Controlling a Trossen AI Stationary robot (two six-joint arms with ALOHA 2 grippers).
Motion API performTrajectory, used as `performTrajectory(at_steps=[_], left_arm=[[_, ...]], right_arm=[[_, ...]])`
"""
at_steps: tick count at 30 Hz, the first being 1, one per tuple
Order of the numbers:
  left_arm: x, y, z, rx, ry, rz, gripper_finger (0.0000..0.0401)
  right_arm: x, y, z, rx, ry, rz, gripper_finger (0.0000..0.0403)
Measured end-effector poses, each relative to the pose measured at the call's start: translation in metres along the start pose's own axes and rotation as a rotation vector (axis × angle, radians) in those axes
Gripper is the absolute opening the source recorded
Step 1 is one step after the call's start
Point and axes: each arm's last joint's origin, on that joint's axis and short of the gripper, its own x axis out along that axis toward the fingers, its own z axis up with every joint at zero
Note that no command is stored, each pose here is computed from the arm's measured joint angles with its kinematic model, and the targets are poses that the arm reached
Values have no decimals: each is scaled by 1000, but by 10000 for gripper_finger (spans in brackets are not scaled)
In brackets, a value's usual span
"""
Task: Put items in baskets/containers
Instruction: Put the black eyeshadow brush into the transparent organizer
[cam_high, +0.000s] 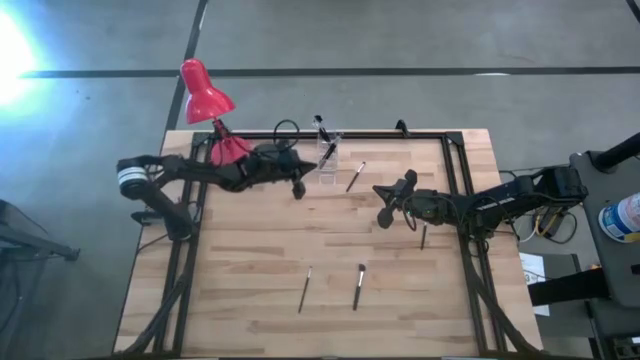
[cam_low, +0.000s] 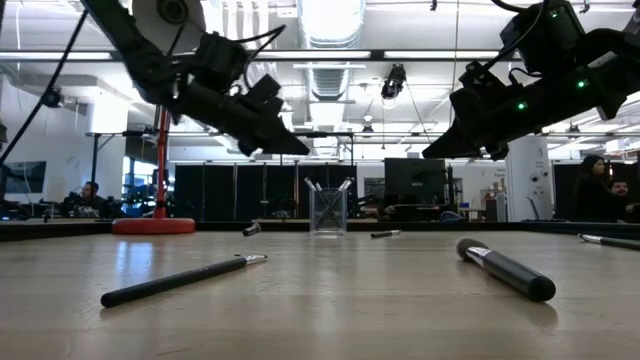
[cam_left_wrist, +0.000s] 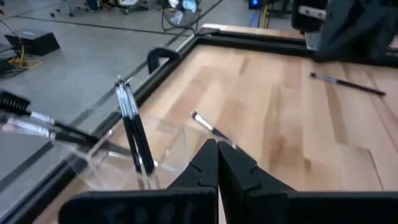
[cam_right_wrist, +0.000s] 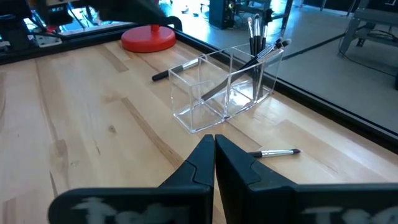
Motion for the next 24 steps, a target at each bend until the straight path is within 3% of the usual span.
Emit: performTrajectory(at_steps=[14, 24], left_arm=[[-42, -43, -35, 19, 63, -97, 0], [-53, -64, -57, -50, 171, -147, 0]], right_arm=[[0, 0, 0, 2, -3, 0, 8], [0, 0, 0, 2, -3, 0, 8]])
